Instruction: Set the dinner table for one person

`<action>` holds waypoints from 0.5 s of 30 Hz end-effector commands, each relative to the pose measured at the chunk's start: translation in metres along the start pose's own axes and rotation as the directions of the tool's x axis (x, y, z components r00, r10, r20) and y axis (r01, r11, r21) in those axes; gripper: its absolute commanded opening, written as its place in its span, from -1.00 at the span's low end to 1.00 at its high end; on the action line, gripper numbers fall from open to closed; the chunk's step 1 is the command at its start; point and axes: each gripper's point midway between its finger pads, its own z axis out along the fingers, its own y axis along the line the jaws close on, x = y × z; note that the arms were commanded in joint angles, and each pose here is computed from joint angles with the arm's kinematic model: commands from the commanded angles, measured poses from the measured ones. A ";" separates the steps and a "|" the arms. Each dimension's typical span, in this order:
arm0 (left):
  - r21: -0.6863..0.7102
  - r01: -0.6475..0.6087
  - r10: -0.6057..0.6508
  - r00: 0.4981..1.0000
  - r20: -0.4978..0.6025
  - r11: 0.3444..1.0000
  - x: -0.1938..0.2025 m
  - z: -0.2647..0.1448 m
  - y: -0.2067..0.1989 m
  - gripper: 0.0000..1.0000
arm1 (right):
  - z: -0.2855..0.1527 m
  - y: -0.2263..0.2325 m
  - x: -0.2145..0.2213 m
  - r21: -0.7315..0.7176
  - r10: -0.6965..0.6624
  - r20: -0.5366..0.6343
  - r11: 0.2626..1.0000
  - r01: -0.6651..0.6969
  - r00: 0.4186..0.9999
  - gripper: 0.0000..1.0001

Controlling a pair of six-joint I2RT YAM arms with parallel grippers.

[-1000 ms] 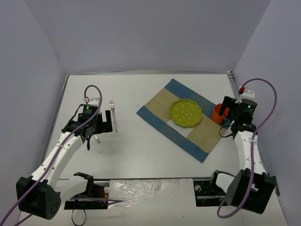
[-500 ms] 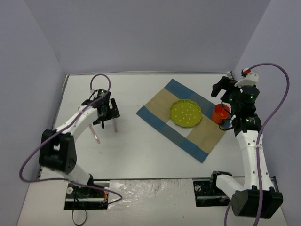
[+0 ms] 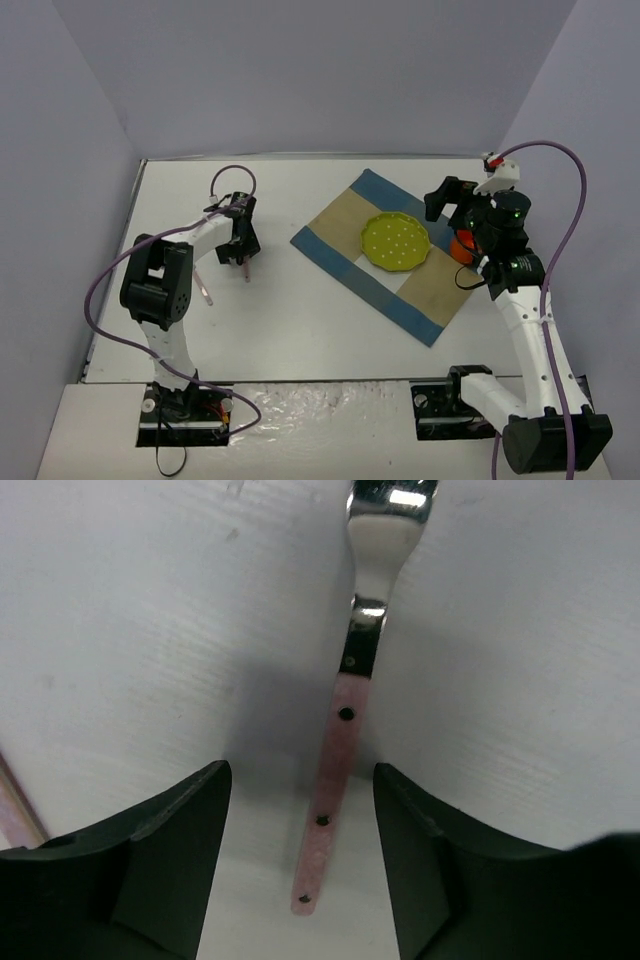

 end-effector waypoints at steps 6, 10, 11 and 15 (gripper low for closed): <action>0.032 0.009 -0.010 0.999 0.036 0.999 0.000 0.005 -0.010 -0.36 | -0.007 0.016 -0.005 -0.080 0.009 0.044 0.997 -0.006 0.999 1.00; 0.033 -0.011 0.010 0.999 0.039 0.999 0.004 0.005 -0.009 -0.90 | -0.008 0.016 -0.003 -0.084 0.006 0.043 0.996 -0.003 0.999 1.00; 0.033 -0.024 0.023 0.999 0.042 0.999 0.004 0.004 -0.008 -0.99 | -0.009 0.017 -0.001 -0.087 0.003 0.041 0.996 0.000 0.999 1.00; 0.049 -0.076 0.071 0.992 0.102 0.996 -0.014 -0.018 -0.011 -1.00 | -0.012 0.017 0.000 -0.088 0.003 0.040 0.996 0.000 0.999 1.00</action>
